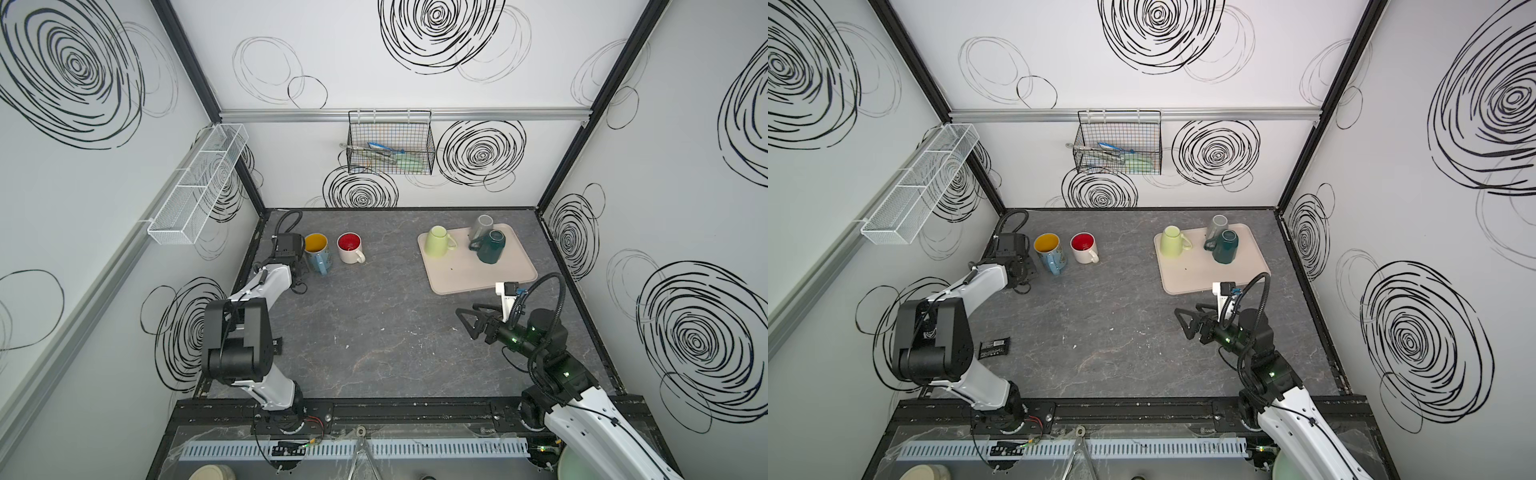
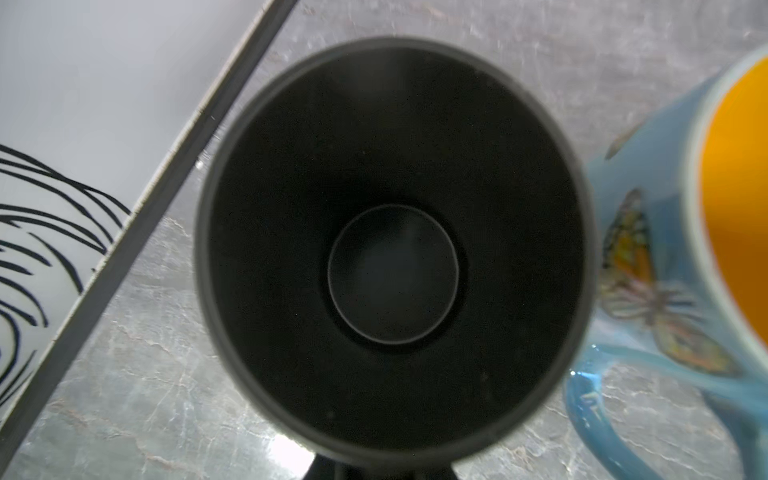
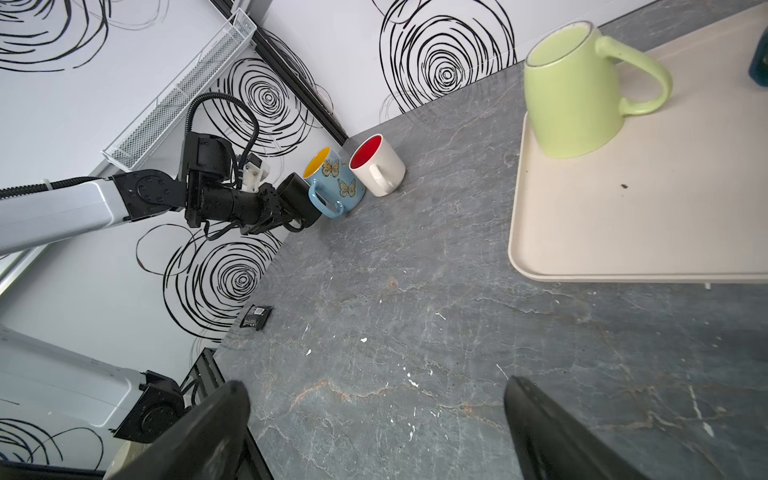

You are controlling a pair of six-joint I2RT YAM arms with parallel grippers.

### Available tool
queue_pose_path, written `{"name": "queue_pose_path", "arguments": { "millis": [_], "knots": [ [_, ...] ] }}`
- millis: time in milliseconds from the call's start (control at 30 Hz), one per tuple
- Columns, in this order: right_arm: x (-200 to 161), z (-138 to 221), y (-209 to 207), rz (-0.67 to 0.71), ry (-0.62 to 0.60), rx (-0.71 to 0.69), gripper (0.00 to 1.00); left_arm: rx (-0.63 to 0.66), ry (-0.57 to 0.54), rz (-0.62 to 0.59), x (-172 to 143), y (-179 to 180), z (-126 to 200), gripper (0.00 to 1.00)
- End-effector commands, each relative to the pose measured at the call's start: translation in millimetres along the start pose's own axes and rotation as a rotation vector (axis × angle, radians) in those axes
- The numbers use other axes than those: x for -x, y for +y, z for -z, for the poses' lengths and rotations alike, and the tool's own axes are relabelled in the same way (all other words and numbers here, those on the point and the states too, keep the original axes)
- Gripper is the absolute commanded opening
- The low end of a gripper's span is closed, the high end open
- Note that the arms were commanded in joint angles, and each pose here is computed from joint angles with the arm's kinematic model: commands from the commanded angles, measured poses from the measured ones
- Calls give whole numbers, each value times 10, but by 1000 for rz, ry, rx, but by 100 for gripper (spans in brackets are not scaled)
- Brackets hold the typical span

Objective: Turn the mug right side up
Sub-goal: Place the mug at the top-left of the table.

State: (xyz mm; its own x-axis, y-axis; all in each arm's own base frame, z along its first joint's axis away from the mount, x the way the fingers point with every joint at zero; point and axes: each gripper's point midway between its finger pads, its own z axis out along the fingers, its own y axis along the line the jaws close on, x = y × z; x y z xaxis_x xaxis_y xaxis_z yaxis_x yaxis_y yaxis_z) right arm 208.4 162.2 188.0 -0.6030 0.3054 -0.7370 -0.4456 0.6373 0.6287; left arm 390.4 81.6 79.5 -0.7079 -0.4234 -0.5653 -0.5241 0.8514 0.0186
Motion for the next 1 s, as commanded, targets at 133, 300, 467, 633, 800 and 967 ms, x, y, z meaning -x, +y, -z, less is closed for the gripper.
{"name": "queue_pose_path", "arguments": {
  "millis": [133, 300, 467, 633, 800, 967],
  "knots": [
    [15, 13, -14, 8, -9, -8, 100, -65, -110, 56, 346, -126, 60, 32],
    [23, 12, -27, -5, -13, -15, 100, -67, -73, 58, 243, -136, 128, 96],
    [34, 12, -58, -16, -21, -31, 100, -124, -45, 77, 99, -150, 325, 96],
    [24, -7, -184, -12, -30, -86, 100, -201, -89, 112, -80, -108, 618, 96],
    [3, -36, -484, 11, -11, -233, 100, -267, -222, 103, -102, -64, 1111, 96],
    [17, -65, -640, -11, -9, -278, 100, -416, -448, 62, -117, -255, 1888, 96]
  ]
}}
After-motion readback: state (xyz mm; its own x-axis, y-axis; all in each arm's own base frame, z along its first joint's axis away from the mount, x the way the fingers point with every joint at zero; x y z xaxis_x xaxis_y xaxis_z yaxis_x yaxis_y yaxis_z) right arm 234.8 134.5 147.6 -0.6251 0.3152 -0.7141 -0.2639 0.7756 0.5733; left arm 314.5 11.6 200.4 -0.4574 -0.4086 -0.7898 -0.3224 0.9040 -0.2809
